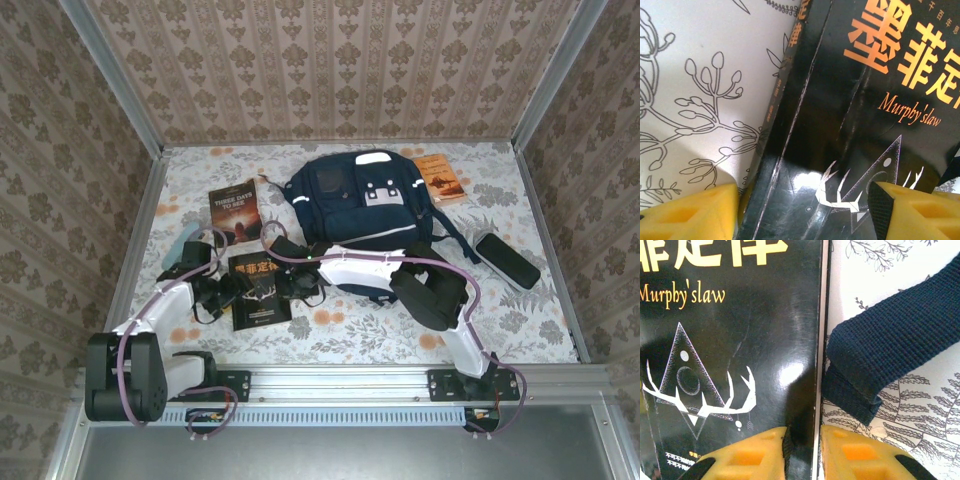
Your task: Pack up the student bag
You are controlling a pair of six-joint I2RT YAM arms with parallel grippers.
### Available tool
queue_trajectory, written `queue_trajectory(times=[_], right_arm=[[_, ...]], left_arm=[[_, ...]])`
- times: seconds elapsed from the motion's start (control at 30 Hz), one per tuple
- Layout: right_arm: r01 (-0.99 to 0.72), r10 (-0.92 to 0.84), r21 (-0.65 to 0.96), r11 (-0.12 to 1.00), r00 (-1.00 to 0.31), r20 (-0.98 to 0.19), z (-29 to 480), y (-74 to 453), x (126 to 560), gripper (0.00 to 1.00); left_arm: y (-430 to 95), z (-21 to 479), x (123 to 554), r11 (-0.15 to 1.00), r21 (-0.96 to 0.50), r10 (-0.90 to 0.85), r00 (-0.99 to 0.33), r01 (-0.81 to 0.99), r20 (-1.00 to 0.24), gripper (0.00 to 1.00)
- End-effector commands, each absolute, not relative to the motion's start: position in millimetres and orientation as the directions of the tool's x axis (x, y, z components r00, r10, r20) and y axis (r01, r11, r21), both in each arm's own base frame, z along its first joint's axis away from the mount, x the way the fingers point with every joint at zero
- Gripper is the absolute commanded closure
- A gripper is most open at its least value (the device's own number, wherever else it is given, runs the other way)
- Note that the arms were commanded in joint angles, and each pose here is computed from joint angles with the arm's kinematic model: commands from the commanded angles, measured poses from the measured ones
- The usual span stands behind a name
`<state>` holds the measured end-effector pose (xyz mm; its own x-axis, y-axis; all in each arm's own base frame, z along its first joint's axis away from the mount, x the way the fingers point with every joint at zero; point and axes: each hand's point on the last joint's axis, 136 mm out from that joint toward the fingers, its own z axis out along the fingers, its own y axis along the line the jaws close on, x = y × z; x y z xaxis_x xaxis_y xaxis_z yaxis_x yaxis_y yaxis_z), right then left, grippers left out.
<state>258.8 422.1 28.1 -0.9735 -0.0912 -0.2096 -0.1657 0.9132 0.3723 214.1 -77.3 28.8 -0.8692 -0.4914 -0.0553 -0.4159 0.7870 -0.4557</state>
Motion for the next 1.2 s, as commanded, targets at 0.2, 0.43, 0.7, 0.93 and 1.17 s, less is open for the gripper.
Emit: queue_trajectory(times=[0.2,0.43,0.7,0.93,1.17], right_arm=[[-0.11,-0.076,0.345,0.932,-0.991,-0.109,-13.6,408.6,247.4,0.79],[-0.084,-0.059,0.37,0.925,-0.995,-0.079,-20.3,404.5,245.6,0.79],[-0.068,-0.048,0.388,0.919,-0.997,-0.062,-22.5,403.8,244.9,0.79],[-0.064,-0.045,0.385,0.921,-0.997,-0.057,-24.3,401.2,244.7,0.8],[-0.056,-0.03,0.378,0.924,-0.997,-0.074,-18.9,394.1,249.8,0.79]], left_arm=[[-135.5,75.3,218.8,0.627,-0.738,-0.385,-0.923,-0.249,-0.016,0.37],[-149.2,112.8,223.5,0.528,-0.833,-0.374,-0.926,-0.168,-0.05,0.36],[-156.7,112.7,235.6,0.39,-0.881,-0.446,-0.892,-0.27,0.076,0.35],[-154.4,109.7,241.4,0.393,-0.868,-0.467,-0.879,-0.303,0.095,0.36],[-138.8,96.9,236.5,0.478,-0.818,-0.48,-0.875,-0.322,0.064,0.52]])
